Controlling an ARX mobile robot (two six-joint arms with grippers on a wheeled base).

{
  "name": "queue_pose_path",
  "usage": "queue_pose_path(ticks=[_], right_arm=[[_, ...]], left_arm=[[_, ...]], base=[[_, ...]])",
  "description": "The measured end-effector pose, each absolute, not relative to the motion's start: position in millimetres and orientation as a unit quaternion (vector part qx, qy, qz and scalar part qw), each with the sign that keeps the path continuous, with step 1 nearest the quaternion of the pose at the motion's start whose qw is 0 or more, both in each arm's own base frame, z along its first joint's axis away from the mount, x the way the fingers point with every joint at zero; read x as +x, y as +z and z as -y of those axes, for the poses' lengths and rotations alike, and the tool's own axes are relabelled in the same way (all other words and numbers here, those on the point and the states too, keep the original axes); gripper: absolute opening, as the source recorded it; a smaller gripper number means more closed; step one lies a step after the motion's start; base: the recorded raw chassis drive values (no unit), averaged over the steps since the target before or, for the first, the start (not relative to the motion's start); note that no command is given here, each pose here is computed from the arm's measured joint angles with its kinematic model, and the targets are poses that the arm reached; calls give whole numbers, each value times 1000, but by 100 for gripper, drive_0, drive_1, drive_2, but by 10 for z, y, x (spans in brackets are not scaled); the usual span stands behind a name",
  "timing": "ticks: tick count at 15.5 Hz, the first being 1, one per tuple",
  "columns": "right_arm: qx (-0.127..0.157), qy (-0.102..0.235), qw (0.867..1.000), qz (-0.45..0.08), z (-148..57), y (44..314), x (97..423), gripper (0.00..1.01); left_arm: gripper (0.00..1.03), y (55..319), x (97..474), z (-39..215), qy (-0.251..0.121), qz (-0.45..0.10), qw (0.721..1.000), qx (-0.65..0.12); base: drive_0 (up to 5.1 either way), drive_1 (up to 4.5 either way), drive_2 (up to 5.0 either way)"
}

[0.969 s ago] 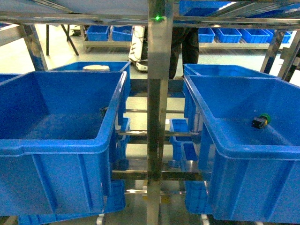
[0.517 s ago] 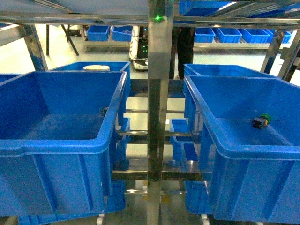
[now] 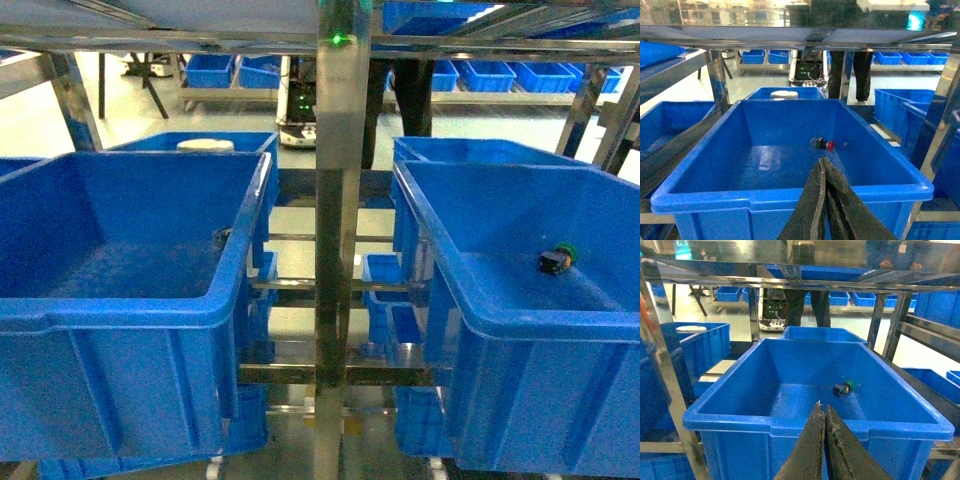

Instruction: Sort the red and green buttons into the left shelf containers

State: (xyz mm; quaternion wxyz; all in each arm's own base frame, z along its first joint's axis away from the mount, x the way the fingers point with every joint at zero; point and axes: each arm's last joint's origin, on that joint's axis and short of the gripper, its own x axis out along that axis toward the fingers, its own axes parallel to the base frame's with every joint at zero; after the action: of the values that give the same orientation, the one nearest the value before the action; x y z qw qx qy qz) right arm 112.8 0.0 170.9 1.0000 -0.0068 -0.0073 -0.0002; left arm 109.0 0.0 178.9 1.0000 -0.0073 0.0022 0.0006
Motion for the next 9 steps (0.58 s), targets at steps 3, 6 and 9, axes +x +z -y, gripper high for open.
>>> queue_pose_path(ticks=[3,6,9], right_arm=[[-7,0,1000,6,0,1703,1090,2],[-7,0,1000,-7,0,1659,980,2],[-7,0,1000,4,0,1676,972,2]], left_arm=[[2,1685,974,1,-1,0,1000,-8],[2,1674,975,0,0,1,1000,-7],[2,1673,975,0,0,0,1000,-7]], base=[[0,0,0],[0,0,0],[0,0,0]])
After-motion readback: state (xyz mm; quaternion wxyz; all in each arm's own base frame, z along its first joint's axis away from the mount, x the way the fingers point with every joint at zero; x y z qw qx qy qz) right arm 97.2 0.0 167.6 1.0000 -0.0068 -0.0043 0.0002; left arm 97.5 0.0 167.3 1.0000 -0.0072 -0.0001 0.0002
